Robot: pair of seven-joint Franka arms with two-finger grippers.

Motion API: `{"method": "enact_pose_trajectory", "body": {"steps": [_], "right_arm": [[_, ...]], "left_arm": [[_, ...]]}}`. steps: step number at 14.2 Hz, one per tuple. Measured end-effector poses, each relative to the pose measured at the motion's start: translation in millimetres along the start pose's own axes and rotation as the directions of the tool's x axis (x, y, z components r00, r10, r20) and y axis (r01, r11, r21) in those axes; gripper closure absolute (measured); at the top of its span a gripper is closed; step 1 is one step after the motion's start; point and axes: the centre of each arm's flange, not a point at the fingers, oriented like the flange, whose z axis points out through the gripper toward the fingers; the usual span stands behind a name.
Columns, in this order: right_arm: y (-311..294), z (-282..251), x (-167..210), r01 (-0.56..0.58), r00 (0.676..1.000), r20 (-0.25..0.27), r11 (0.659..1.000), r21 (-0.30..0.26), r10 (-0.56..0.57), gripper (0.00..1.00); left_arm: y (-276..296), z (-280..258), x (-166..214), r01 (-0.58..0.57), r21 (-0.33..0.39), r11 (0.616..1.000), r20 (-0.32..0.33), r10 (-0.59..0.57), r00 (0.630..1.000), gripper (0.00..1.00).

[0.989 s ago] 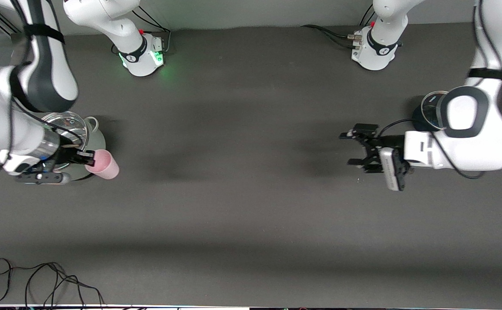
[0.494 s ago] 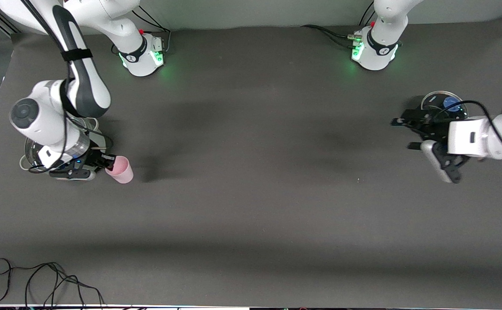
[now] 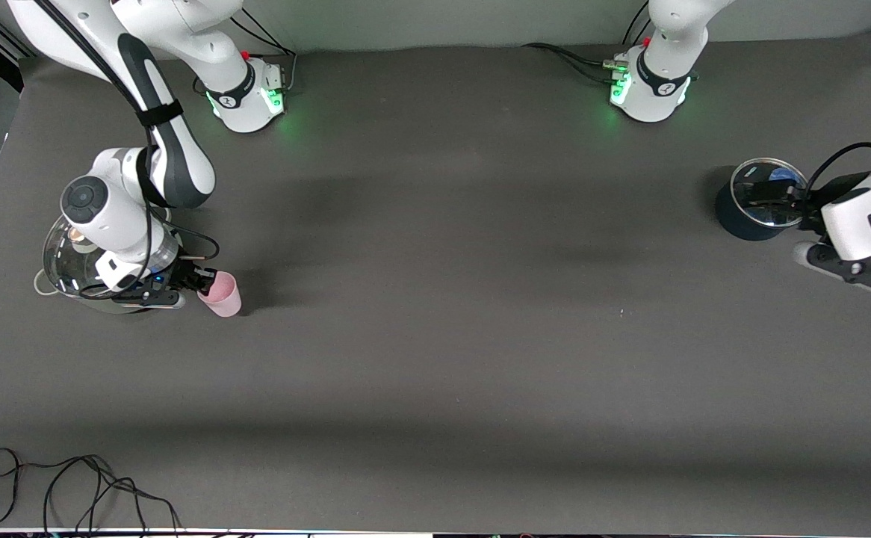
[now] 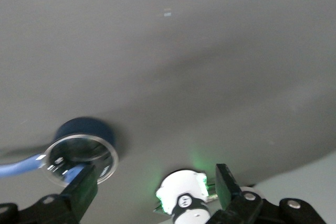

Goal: Transfer pink cup from left to right arm

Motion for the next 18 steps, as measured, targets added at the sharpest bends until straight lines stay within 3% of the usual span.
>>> {"method": "enact_pose_trajectory", "body": {"steps": [4,5,10,12,16,18], "right_arm": [[0,10,-1,0.001,1.000,0.005,1.000,-0.010,-0.001,0.95],[0,11,-1,0.002,1.000,0.006,1.000,-0.011,-0.002,0.90],[0,10,1,0.002,1.000,-0.004,1.000,-0.011,-0.002,0.42],[0,7,3,0.002,1.000,-0.013,1.000,-0.009,-0.002,0.37],[-3,-28,17,0.000,0.999,-0.043,1.000,0.017,0.001,0.02],[-3,-64,25,-0.002,1.000,-0.010,0.999,0.041,0.002,0.00]], "left_arm": [[-18,-2,-17,0.106,0.079,0.991,-0.071,-0.101,0.992,0.00],[-18,3,-20,0.120,0.093,0.988,-0.086,-0.112,0.990,0.00],[-1,13,-29,0.136,0.132,0.982,-0.107,-0.122,0.987,0.00],[0,10,-31,0.140,0.120,0.983,-0.117,-0.126,0.985,0.00],[-1,1,-31,0.155,0.101,0.983,-0.142,-0.140,0.980,0.00],[7,-1,-28,0.148,0.106,0.983,-0.146,-0.132,0.980,0.00]]}}
